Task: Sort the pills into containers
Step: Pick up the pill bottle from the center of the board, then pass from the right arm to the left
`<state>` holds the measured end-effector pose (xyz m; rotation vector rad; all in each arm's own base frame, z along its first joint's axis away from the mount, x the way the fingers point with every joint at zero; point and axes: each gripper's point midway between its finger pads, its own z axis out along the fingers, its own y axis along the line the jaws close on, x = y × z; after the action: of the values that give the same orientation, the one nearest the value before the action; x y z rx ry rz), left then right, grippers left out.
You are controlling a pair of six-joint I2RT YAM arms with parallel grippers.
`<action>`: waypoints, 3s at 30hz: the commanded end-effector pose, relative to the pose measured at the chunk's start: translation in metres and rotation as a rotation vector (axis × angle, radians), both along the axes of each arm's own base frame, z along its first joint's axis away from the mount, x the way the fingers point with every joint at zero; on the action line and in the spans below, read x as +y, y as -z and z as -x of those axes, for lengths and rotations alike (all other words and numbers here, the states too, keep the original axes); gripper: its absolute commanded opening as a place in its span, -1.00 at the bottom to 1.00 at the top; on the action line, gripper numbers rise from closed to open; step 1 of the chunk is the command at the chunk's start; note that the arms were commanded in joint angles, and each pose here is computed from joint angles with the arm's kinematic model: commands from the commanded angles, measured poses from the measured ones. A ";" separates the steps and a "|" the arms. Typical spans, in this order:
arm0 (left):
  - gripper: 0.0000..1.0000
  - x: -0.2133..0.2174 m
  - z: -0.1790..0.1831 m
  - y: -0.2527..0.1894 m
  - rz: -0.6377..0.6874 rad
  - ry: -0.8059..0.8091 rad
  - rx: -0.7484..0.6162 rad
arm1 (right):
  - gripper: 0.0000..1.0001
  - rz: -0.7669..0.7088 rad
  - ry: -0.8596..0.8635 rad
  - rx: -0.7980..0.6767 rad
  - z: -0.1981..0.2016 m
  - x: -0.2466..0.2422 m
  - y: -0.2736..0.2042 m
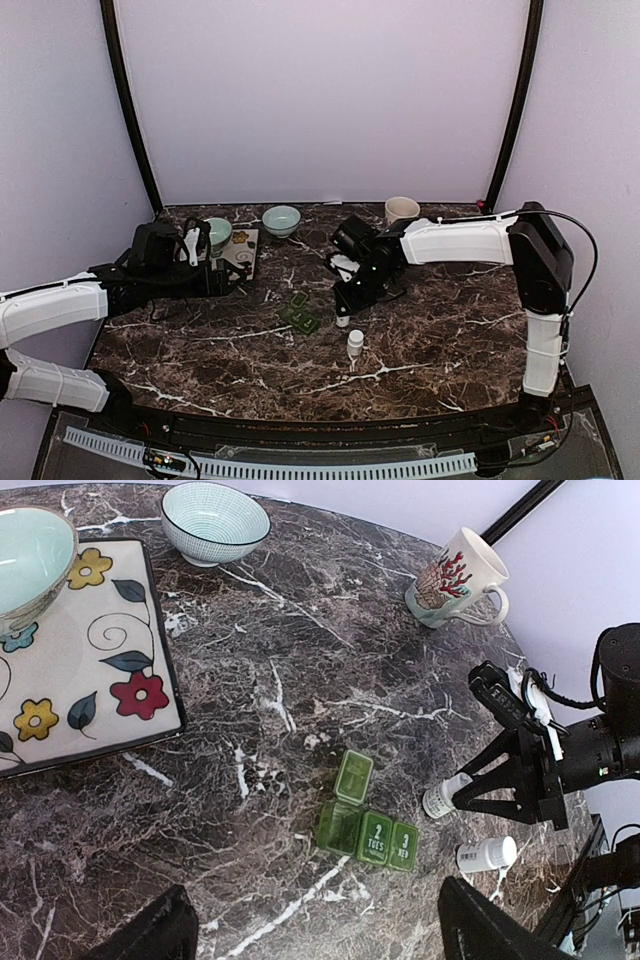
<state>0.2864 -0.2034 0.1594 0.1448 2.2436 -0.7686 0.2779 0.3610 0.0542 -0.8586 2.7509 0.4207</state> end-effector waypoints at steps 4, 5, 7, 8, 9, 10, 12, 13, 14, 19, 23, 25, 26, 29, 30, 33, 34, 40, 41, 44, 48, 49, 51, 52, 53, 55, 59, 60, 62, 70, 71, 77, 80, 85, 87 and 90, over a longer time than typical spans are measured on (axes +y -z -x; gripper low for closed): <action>0.73 0.000 0.001 -0.004 0.013 0.005 0.001 | -0.62 -0.005 -0.003 -0.019 -0.002 0.001 -0.007; 0.74 -0.001 0.002 -0.004 0.019 0.013 0.000 | -0.66 -0.016 -0.002 -0.027 -0.003 0.002 -0.013; 0.75 -0.005 0.003 -0.007 0.038 0.032 -0.008 | -0.70 -0.032 -0.002 -0.042 -0.004 0.004 -0.022; 0.75 -0.007 0.004 -0.009 0.050 0.043 -0.013 | -0.71 -0.043 -0.005 -0.050 -0.005 0.005 -0.027; 0.76 -0.009 0.005 -0.010 0.063 0.055 -0.015 | -0.72 -0.057 -0.005 -0.057 -0.006 0.007 -0.033; 0.76 -0.011 0.006 -0.012 0.074 0.065 -0.019 | -0.72 -0.072 -0.007 -0.062 -0.006 0.009 -0.040; 0.77 -0.015 0.007 -0.015 0.094 0.086 -0.021 | -0.72 -0.113 -0.013 -0.075 -0.007 0.015 -0.056; 0.77 -0.018 0.009 -0.017 0.108 0.101 -0.024 | -0.72 -0.135 -0.014 -0.084 -0.007 0.018 -0.065; 0.79 -0.020 0.010 -0.019 0.119 0.112 -0.026 | -0.73 -0.157 -0.019 -0.089 -0.007 0.020 -0.073; 0.98 -0.032 0.015 -0.032 0.185 0.178 -0.048 | -0.73 -0.312 -0.042 -0.109 -0.003 0.038 -0.123; 0.97 -0.043 0.020 -0.045 0.256 0.239 -0.064 | -0.73 -0.475 -0.071 -0.113 0.004 0.055 -0.169; 0.96 -0.048 0.021 -0.053 0.293 0.268 -0.075 | -0.73 -0.542 -0.093 -0.100 0.009 0.061 -0.187; 0.95 -0.052 0.023 -0.057 0.315 0.287 -0.080 | -0.73 -0.572 -0.105 -0.097 0.011 0.064 -0.196; 0.93 -0.061 0.026 -0.070 0.375 0.344 -0.102 | -0.73 -0.648 -0.129 -0.078 0.018 0.071 -0.214; 0.92 -0.064 0.027 -0.073 0.392 0.364 -0.106 | -0.73 -0.671 -0.133 -0.073 0.019 0.073 -0.219; 0.88 -0.073 0.028 -0.083 0.440 0.418 -0.112 | -0.73 -0.737 -0.153 -0.052 0.022 0.079 -0.233; 0.87 -0.076 0.027 -0.088 0.456 0.433 -0.122 | -0.73 -0.756 -0.159 -0.043 0.024 0.081 -0.237; 0.74 -0.086 0.026 -0.105 0.516 0.492 -0.138 | -0.74 -0.865 -0.196 0.004 0.029 0.090 -0.256; 0.73 -0.087 0.025 -0.108 0.523 0.496 -0.142 | -0.74 -0.878 -0.200 0.012 0.030 0.092 -0.258; 0.70 -0.090 0.022 -0.114 0.551 0.510 -0.149 | -0.74 -0.896 -0.207 0.030 0.030 0.094 -0.259; 0.64 -0.095 0.022 -0.125 0.613 0.535 -0.157 | -0.74 -0.899 -0.205 0.042 0.028 0.095 -0.255; 0.62 -0.096 0.022 -0.128 0.625 0.540 -0.159 | -0.74 -0.906 -0.206 0.045 0.027 0.095 -0.256; 0.56 -0.096 0.022 -0.131 0.644 0.548 -0.160 | -0.74 -0.918 -0.205 0.048 0.026 0.096 -0.258; 0.53 -0.097 0.023 -0.133 0.651 0.554 -0.162 | -0.75 -0.924 -0.204 0.052 0.025 0.096 -0.259; 0.50 -0.097 0.023 -0.133 0.657 0.557 -0.157 | -0.75 -0.930 -0.203 0.054 0.025 0.096 -0.259; 0.46 -0.098 0.024 -0.135 0.668 0.565 -0.154 | -0.75 -0.940 -0.207 0.058 0.024 0.097 -0.260; 0.38 -0.098 0.025 -0.140 0.686 0.574 -0.160 | -0.76 -0.948 -0.210 0.078 0.024 0.099 -0.256; 0.35 -0.098 0.026 -0.140 0.688 0.575 -0.159 | -0.76 -0.950 -0.209 0.083 0.024 0.100 -0.255; 0.29 -0.098 0.026 -0.142 0.695 0.579 -0.161 | -0.77 -0.952 -0.209 0.090 0.023 0.101 -0.253; 0.00 -0.100 0.029 -0.146 0.719 0.605 -0.156 | -0.78 -0.971 -0.198 0.109 0.019 0.101 -0.248; -0.04 -0.100 0.030 -0.147 0.722 0.609 -0.158 | -0.78 -0.975 -0.197 0.111 0.019 0.101 -0.248; -0.19 -0.101 0.031 -0.147 0.734 0.624 -0.150 | -0.80 -0.987 -0.194 0.123 0.017 0.101 -0.245; -0.20 -0.101 0.031 -0.147 0.738 0.627 -0.147 | -0.80 -0.989 -0.194 0.127 0.018 0.101 -0.245; -0.15 -0.102 0.031 -0.147 0.743 0.631 -0.145 | -0.82 -0.995 -0.190 0.137 0.017 0.102 -0.243; -0.15 -0.102 0.031 -0.147 0.744 0.632 -0.148 | -0.82 -0.999 -0.189 0.139 0.016 0.101 -0.243; -0.16 -0.102 0.031 -0.148 0.745 0.636 -0.150 | -0.82 -1.003 -0.184 0.142 0.014 0.101 -0.243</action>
<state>0.2590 -0.3061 0.2834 0.4704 1.7240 -1.7987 0.2554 0.4623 0.2982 -0.7900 2.1097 1.7046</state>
